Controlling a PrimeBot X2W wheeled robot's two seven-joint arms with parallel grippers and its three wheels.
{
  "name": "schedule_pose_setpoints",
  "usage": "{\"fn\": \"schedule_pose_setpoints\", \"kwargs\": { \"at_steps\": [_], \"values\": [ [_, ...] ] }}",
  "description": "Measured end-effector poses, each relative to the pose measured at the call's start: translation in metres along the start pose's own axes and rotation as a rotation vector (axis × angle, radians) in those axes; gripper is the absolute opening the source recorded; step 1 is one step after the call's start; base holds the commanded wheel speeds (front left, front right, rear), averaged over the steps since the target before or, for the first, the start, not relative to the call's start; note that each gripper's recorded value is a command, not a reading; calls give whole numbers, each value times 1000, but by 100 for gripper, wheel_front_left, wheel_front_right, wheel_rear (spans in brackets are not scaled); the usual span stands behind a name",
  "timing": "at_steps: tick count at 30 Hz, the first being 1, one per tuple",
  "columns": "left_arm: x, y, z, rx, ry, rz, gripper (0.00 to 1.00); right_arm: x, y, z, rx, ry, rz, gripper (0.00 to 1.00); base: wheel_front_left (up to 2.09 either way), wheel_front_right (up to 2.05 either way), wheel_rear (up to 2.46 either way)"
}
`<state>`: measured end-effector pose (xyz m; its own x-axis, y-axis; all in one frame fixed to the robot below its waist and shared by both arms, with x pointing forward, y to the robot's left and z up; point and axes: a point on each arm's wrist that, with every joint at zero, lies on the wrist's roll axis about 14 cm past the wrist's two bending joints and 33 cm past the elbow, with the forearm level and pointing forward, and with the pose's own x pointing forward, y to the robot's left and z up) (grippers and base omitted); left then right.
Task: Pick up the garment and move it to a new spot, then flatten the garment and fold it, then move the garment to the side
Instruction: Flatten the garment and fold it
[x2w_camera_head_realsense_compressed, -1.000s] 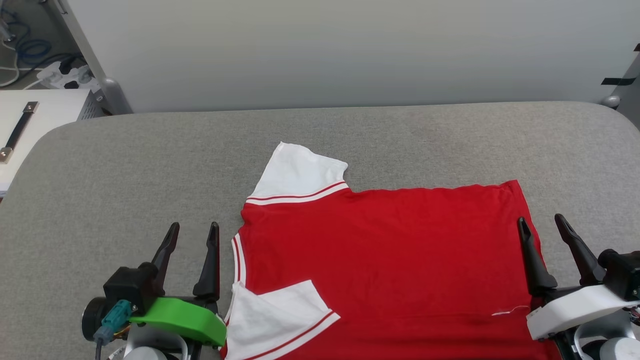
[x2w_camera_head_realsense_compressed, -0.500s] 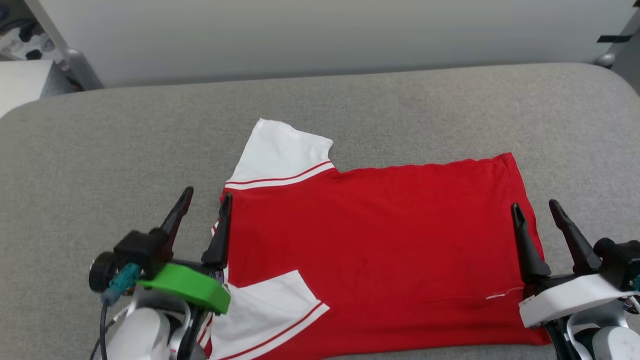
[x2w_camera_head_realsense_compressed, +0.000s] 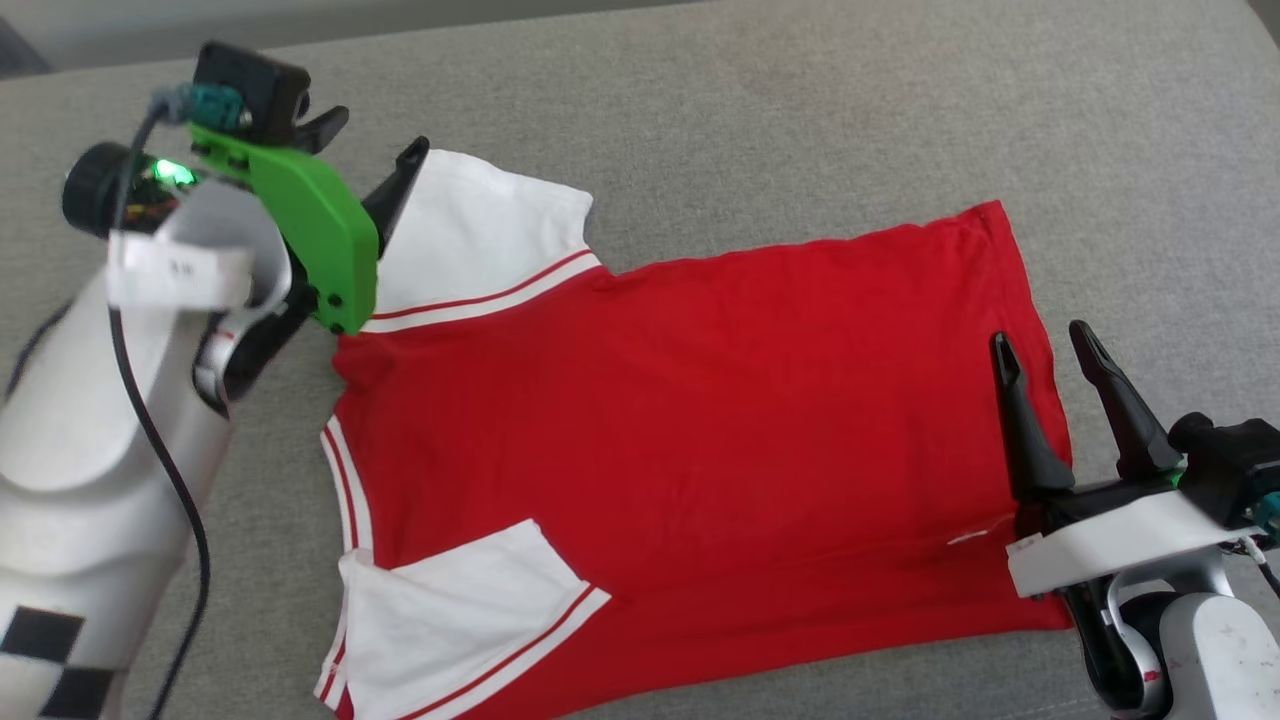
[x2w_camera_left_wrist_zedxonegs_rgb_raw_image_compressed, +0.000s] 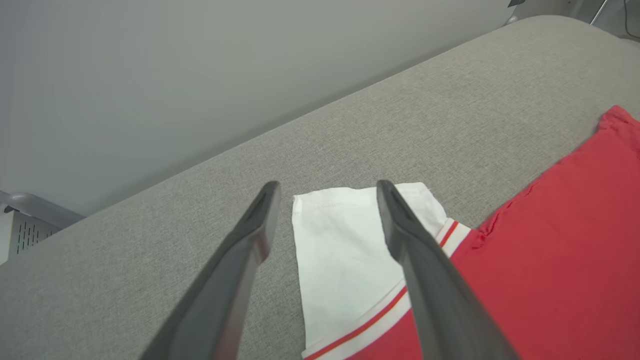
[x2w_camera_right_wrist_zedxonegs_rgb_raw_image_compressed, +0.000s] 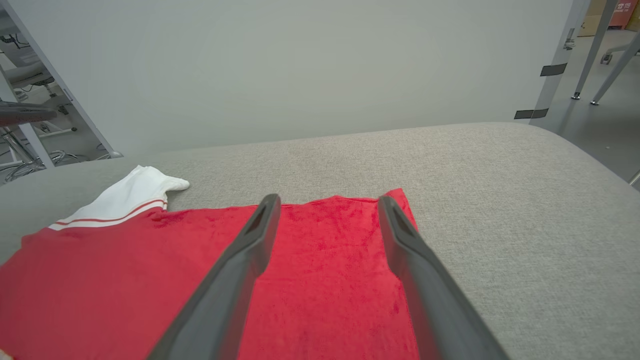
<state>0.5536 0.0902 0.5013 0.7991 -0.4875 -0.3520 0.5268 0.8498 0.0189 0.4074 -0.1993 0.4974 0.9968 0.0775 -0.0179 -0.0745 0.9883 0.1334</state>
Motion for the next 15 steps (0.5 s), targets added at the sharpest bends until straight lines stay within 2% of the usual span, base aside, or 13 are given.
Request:
{"fn": "schedule_pose_setpoints", "kwargs": {
  "at_steps": [5,10,15],
  "values": [
    [32,12,-25,-44,267,-36,100,6,-11,-9,-9,18,-29,100,0,0,0],
    [57,21,-39,-93,392,-46,100,9,-15,-22,-4,47,-49,100,0,0,0],
    [73,29,-77,-143,505,-34,100,10,-20,-32,-3,60,-66,100,0,0,0]
  ]
}}
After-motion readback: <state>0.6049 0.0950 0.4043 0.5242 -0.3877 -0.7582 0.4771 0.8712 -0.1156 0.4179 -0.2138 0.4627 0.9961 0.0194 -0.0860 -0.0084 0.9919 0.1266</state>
